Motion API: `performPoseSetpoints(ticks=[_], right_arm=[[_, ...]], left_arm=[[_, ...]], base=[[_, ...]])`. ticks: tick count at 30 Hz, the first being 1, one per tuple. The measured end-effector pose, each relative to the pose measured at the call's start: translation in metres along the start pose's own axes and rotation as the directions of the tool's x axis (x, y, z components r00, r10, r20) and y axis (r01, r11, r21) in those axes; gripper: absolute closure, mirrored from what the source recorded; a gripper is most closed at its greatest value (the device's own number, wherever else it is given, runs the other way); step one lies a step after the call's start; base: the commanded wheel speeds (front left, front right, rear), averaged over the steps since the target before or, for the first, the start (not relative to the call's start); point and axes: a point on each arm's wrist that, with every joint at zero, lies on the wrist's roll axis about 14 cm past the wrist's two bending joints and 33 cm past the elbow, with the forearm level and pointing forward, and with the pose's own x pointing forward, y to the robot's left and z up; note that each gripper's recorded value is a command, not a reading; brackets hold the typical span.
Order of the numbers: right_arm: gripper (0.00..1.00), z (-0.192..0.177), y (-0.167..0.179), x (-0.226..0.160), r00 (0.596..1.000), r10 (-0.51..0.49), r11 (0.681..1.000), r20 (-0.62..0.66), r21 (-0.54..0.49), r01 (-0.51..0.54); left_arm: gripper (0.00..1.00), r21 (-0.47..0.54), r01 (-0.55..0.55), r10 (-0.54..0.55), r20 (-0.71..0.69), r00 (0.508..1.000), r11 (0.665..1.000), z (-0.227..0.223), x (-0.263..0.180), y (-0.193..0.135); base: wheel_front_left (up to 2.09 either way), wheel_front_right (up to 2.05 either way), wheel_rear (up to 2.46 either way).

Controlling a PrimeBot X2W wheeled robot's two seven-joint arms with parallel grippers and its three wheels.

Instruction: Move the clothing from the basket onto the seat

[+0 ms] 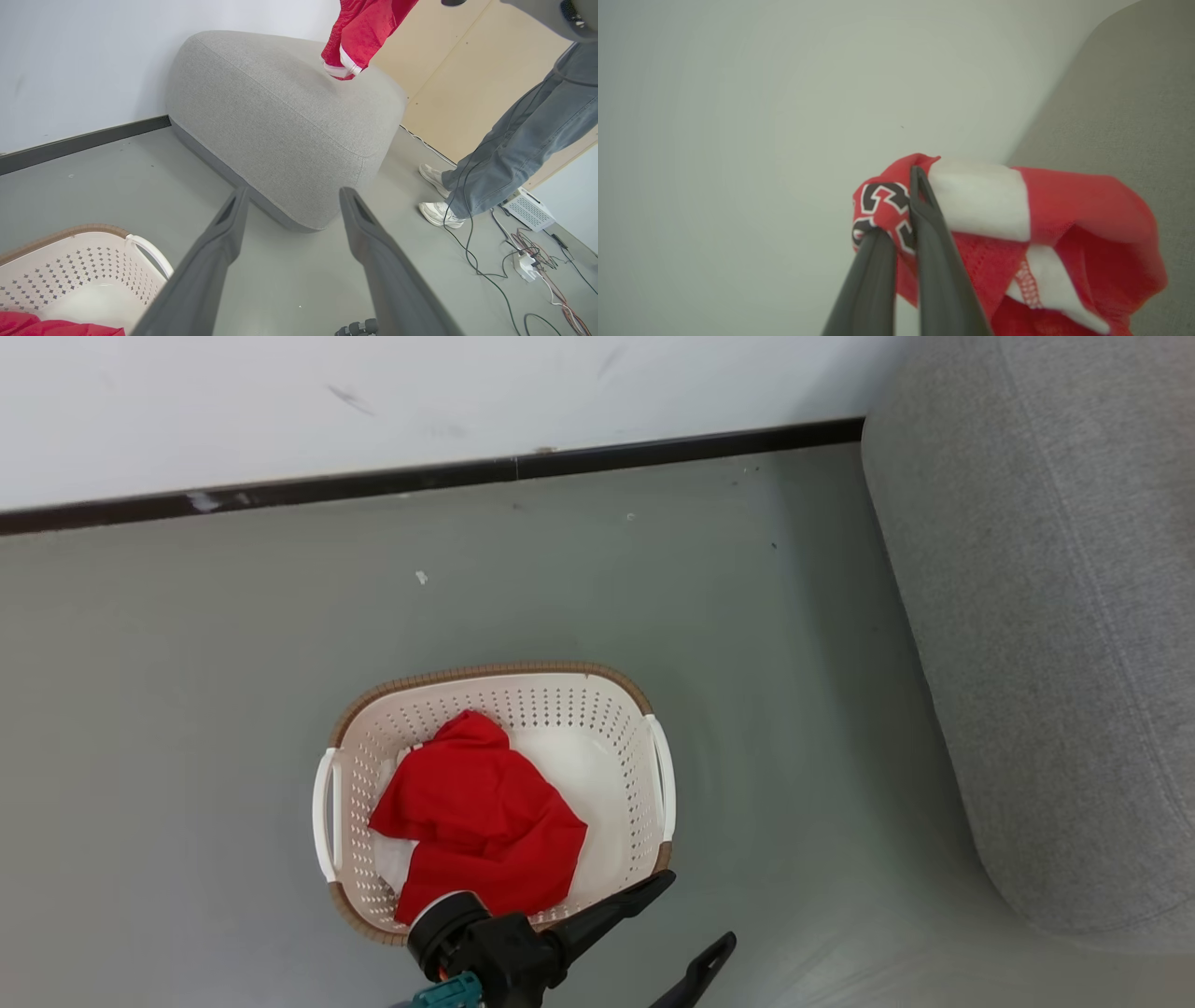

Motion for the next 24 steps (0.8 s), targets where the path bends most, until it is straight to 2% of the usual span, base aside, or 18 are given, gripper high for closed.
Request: performPoseSetpoints(ticks=[5, 10, 18, 24], right_arm=[[1.0, -0.028, -0.016, 0.006, 0.998, -0.053, 0.999, -0.043, -0.003, 0.053], [1.0, -0.038, -0.007, 0.018, 0.998, -0.048, 0.999, -0.041, -0.013, 0.048], [1.0, -0.007, 0.02, 0.043, 0.998, 0.0, 1.0, 0.061, -0.03, 0.002], [1.0, -0.009, 0.012, 0.049, 0.998, -0.024, 0.995, 0.061, -0.091, 0.03]], left_arm=[[0.0, -0.024, -0.034, 0.033, -0.033, 0.999, 0.999, -0.01, -0.002, 0.014], [0.0, -0.047, -0.058, 0.054, -0.067, 0.996, 0.997, -0.019, -0.004, 0.026], [0.0, -0.047, -0.076, 0.071, -0.089, 0.993, 0.996, -0.024, -0.001, 0.049], [0.0, -0.05, -0.087, 0.081, -0.102, 0.991, 0.995, -0.03, 0.002, 0.062]], base=[[0.0, 0.0, 0.0], [0.0, 0.0, 0.0], [0.0, 0.0, 0.0], [0.0, 0.0, 0.0]])
